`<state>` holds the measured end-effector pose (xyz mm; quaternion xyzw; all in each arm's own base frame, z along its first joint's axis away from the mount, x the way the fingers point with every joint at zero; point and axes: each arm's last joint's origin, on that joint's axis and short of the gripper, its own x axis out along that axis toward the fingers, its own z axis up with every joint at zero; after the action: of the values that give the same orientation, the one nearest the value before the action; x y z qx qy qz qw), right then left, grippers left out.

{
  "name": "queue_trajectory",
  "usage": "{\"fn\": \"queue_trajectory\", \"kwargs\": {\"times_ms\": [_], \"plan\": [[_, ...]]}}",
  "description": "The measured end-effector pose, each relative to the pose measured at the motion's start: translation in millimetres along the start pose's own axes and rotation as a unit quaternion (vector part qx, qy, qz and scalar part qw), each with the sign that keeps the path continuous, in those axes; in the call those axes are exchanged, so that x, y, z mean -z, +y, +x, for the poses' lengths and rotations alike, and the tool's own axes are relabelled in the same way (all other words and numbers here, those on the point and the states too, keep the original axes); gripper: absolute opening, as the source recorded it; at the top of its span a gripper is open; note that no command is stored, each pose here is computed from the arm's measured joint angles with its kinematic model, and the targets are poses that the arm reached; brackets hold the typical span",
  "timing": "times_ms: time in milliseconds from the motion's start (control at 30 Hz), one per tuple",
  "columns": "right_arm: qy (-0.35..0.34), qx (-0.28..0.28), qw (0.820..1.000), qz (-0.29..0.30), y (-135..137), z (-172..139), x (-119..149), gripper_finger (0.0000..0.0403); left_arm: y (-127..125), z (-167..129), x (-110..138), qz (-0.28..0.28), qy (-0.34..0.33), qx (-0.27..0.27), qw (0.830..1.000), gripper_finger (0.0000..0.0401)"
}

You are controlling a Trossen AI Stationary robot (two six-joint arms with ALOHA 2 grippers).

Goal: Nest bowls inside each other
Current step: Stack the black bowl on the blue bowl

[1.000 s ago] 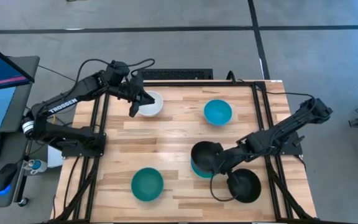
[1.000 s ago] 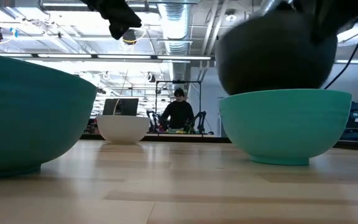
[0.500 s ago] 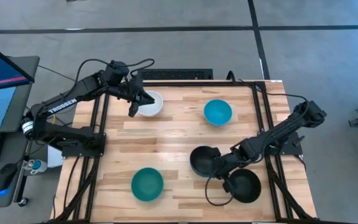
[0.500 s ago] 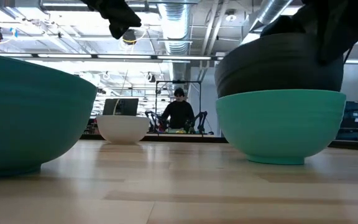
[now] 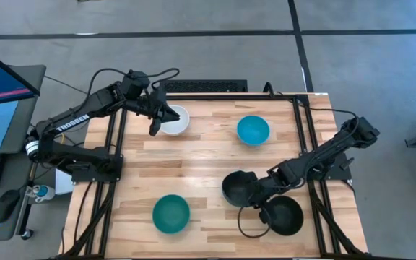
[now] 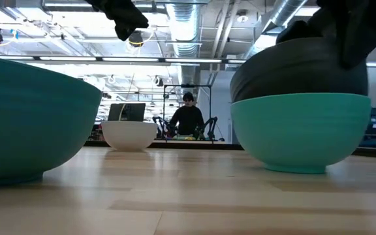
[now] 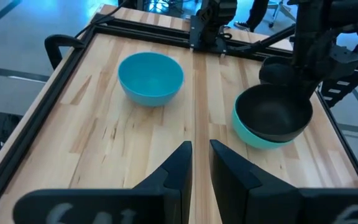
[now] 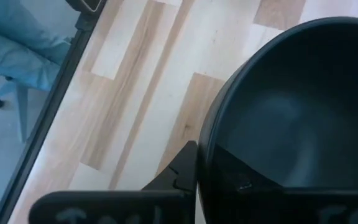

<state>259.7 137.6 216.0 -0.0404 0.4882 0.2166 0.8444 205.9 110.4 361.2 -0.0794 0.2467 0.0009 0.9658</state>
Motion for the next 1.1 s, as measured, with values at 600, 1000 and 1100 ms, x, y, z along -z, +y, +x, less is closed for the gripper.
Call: {"fn": "queue_trajectory", "kwargs": {"times_ms": [600,1000,1100], "plan": [[0.033,0.066,0.997,-0.021,-5.1,-0.6,7.1,0.0011,0.0,0.0,0.0,0.005,0.0,0.0,1.0,0.0045],[0.028,0.065,0.997,-0.017,-5.1,-0.5,6.2,0.0095,-0.1,0.0,0.0,0.006,0.0,0.0,1.0,0.0045],[0.027,0.065,0.998,0.002,-5.1,-0.5,6.2,0.0107,0.0,0.0,0.0,0.006,0.0,0.0,1.0,0.0045]]}}
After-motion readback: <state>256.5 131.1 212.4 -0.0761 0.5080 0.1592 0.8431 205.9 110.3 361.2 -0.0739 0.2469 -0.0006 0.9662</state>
